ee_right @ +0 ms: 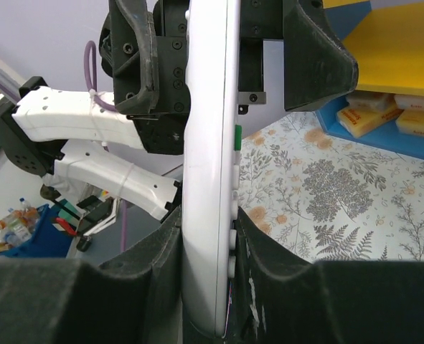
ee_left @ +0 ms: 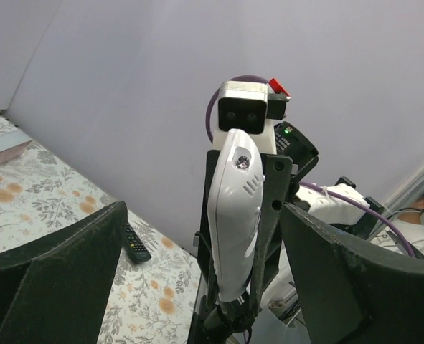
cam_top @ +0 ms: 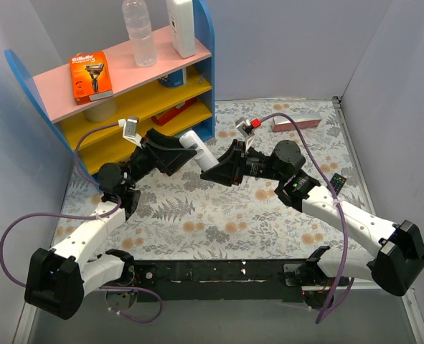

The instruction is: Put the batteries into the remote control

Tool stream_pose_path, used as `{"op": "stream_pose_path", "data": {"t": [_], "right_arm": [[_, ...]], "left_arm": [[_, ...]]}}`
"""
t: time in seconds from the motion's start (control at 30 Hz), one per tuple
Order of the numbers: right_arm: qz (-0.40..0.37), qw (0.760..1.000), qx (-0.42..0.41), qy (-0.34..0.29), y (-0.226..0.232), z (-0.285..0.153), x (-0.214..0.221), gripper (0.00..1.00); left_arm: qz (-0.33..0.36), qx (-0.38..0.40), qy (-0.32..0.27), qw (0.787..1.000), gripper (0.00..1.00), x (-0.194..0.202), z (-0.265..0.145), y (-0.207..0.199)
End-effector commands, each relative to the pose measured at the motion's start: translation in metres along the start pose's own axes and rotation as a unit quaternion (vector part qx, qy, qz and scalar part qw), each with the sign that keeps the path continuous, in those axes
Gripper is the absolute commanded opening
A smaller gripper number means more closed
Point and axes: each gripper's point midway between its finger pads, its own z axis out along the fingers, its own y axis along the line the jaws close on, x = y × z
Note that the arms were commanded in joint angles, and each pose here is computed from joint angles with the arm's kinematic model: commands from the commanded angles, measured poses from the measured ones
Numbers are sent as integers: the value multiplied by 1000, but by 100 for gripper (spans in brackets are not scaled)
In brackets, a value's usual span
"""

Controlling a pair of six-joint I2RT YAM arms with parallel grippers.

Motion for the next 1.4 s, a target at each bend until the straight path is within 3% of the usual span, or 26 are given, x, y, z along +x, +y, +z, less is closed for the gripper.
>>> {"op": "stream_pose_path", "data": {"t": [0.0,0.17,0.33,0.63,0.87,1.07,1.13,1.17,1.27,1.37], "right_arm": [[0,999,-34,-25,12,2,-14,1],[12,999,-39,-25,10,4,-12,1],[25,999,-38,-23,7,6,-10,1],[34,998,-51,-21,8,10,-10,1],[37,998,-52,-16,6,11,-7,1],[40,998,-46,-13,3,11,-5,3],[37,998,-43,-12,2,10,-4,14],[35,999,-39,-8,0,10,-1,32],[24,1000,-20,1,-7,8,4,65],[10,1000,6,0,-13,4,2,79]], "left_arm": [[10,67,-14,998,86,-13,4,-33],[1,78,-17,997,79,-14,5,-36],[-5,84,-18,996,62,-14,6,-39],[-16,84,-10,996,54,-9,9,-37],[-19,82,-14,996,38,-9,11,-36],[-25,72,-21,997,12,-10,11,-32],[-36,49,-29,998,3,-11,11,-22],[-43,34,-32,998,0,-11,11,-16],[-68,-29,-31,997,0,-7,12,8],[-91,-75,-26,993,0,-2,9,25]]}}
